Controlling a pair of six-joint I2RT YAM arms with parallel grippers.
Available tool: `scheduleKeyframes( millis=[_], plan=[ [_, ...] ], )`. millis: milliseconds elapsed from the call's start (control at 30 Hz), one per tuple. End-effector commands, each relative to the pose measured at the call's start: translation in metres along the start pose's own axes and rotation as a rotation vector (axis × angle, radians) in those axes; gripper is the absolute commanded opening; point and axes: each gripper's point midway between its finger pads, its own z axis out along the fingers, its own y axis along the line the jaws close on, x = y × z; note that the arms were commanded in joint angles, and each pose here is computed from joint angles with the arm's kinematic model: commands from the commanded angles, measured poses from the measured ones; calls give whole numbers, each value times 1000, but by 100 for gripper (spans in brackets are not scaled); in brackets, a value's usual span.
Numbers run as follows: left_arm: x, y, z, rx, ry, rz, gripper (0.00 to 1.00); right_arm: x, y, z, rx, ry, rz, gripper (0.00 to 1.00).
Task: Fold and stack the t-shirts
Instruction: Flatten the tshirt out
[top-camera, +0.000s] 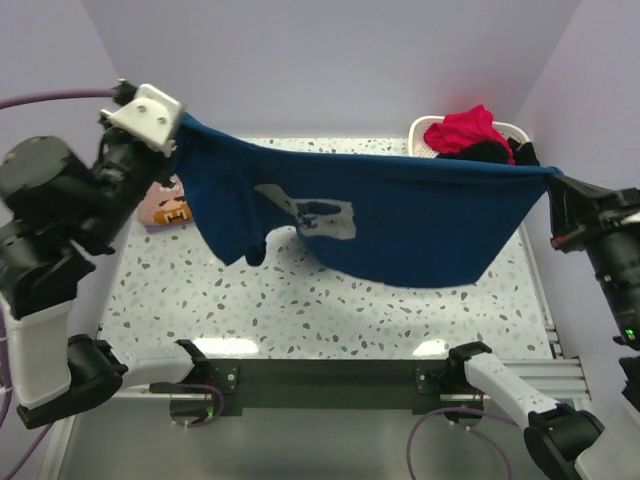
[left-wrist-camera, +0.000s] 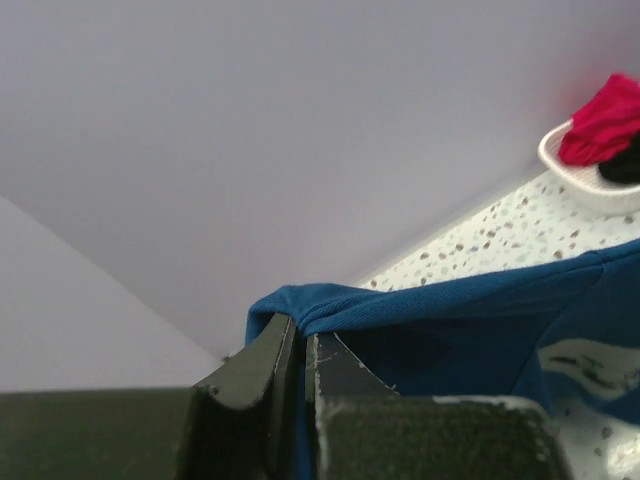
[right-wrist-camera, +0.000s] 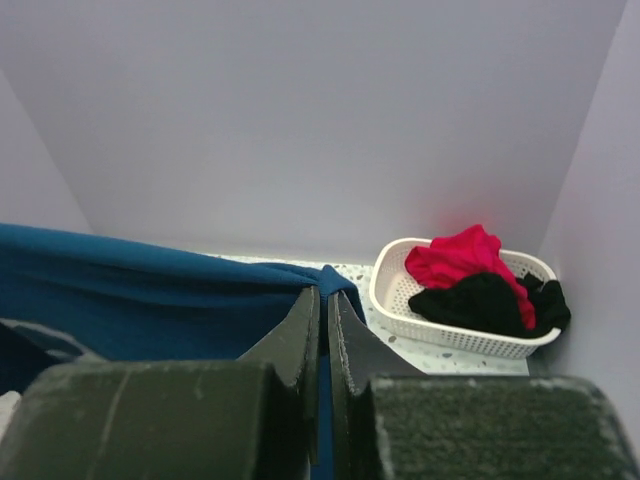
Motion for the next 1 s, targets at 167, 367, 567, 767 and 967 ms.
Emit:
scheduleKeyframes(
  millis=[167,367,567,767,967],
  plan=[
    [-53,8,-52,139,-234,-92,0,-29,1,-46,-24,-51,33,0],
    [-30,-33,-11,231,-129,-39,0,5,-8,-16,55,55,60,0],
    [65,-115,72,356,192,100,0,90,-20,53,161,264,25,0],
    [206,-154,177,524,482,68,0,225,-24,160,222,513,-49,0],
    [284,-85,308,157,579,56,100,326,-58,250,309,706,-41,59]
  ],
)
